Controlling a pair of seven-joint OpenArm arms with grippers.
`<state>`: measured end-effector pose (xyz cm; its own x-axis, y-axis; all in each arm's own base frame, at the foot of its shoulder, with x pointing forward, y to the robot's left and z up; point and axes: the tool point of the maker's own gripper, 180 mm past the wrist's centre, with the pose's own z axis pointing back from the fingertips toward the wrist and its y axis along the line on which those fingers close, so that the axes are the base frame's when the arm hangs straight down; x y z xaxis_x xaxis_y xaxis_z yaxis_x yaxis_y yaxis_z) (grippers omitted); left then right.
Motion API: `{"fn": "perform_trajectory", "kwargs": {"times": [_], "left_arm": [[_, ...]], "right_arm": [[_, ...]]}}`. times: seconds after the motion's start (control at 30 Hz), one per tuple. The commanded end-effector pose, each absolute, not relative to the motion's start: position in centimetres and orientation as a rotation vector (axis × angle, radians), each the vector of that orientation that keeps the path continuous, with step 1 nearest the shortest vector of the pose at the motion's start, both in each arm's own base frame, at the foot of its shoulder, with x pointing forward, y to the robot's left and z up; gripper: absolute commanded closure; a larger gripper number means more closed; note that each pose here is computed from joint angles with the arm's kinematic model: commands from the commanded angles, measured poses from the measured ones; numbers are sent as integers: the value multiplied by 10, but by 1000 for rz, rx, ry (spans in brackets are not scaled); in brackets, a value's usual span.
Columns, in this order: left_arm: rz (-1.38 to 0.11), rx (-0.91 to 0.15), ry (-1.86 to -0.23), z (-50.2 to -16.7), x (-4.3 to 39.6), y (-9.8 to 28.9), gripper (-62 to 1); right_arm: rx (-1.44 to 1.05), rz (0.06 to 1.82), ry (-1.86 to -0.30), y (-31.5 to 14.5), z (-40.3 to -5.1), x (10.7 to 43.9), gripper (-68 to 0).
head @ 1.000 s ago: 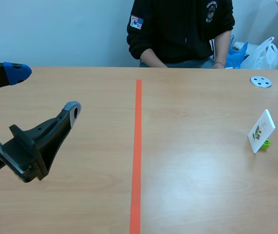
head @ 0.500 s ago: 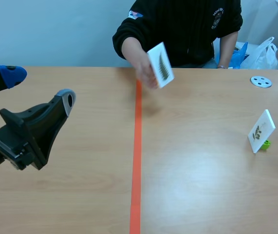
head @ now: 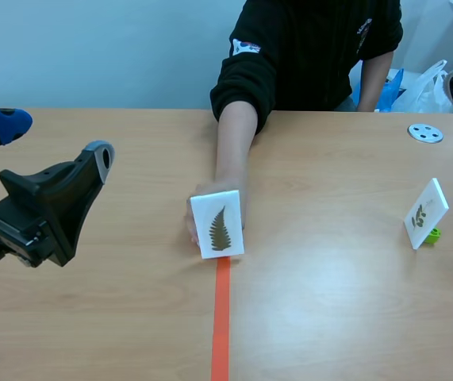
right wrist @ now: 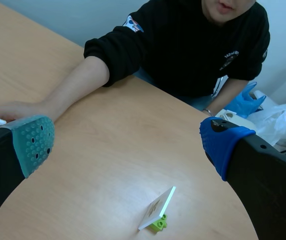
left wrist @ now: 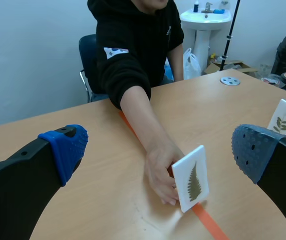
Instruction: Sort the leaf by its shape. The table is split by an orange tape line. A compound leaf with several leaflets goes to the left side, a simple leaf with one blade goes to the right side. Return to the home posture when a red brick is placed on the table.
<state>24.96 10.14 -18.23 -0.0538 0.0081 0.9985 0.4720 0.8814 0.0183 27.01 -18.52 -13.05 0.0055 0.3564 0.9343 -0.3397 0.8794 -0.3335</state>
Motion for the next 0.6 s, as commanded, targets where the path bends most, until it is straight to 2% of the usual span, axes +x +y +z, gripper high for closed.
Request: {"fn": "perform_trajectory", "kwargs": {"times": [0.0,0.4,0.57], "left_arm": [[-383,-403,-1616,-175,249,100,-618],[-383,-404,-1616,-175,249,100,-617],[-384,-403,-1616,-175,249,100,-618]], "right_arm": [[-13,544,-1493,-184,-123,271,-595],[-14,544,-1492,-184,-124,271,-595],[-29,542,-1440,-187,-132,271,-595]]}}
